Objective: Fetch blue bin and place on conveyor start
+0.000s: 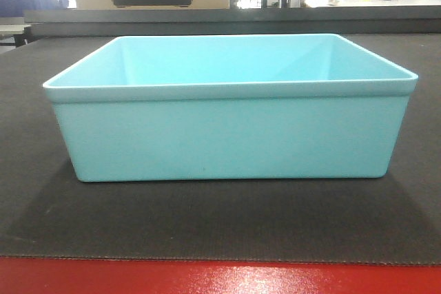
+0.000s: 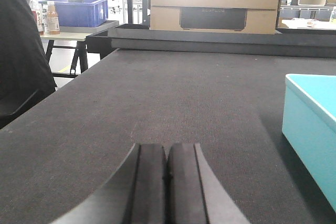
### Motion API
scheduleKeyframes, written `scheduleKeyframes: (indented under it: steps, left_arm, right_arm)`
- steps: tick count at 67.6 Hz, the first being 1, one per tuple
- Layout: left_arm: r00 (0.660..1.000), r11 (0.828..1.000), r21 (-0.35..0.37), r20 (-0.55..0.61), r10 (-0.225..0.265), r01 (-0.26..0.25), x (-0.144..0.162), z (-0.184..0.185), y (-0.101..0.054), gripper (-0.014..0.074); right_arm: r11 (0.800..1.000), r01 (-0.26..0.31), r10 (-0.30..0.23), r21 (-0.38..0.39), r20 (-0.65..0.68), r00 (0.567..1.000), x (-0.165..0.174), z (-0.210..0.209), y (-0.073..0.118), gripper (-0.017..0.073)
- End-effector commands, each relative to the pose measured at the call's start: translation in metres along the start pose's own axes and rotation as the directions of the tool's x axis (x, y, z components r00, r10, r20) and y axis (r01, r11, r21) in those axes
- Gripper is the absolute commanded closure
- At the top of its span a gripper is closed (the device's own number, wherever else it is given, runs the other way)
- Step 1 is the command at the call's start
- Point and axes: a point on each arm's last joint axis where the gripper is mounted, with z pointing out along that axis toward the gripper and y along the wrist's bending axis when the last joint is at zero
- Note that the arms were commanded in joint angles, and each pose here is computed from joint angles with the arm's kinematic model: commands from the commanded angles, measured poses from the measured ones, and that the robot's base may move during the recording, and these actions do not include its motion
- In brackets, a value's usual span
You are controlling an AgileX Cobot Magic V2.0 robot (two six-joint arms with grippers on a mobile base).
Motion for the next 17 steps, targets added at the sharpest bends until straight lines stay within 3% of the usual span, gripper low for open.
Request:
scheduleKeyframes:
  steps: [1,17]
  left_arm:
    - [0.999,1.000,-0.002,0.033,-0.001,0.002,-0.0034,-0.0006,0.0001,0.0704]
    - [0.999,1.000,-0.002,0.033,-0.001,0.002,-0.0034,-0.0006,0.0001,0.0704]
  right_arm:
    - [1.000,0.016,-0.017,0.005,0.018,1.000,-0.0015,-0.0003,-0.0002,0.0721]
    - [1.000,0.016,-0.017,0.005,0.018,1.000,-0.0015,-0.0003,-0.0002,0.0721]
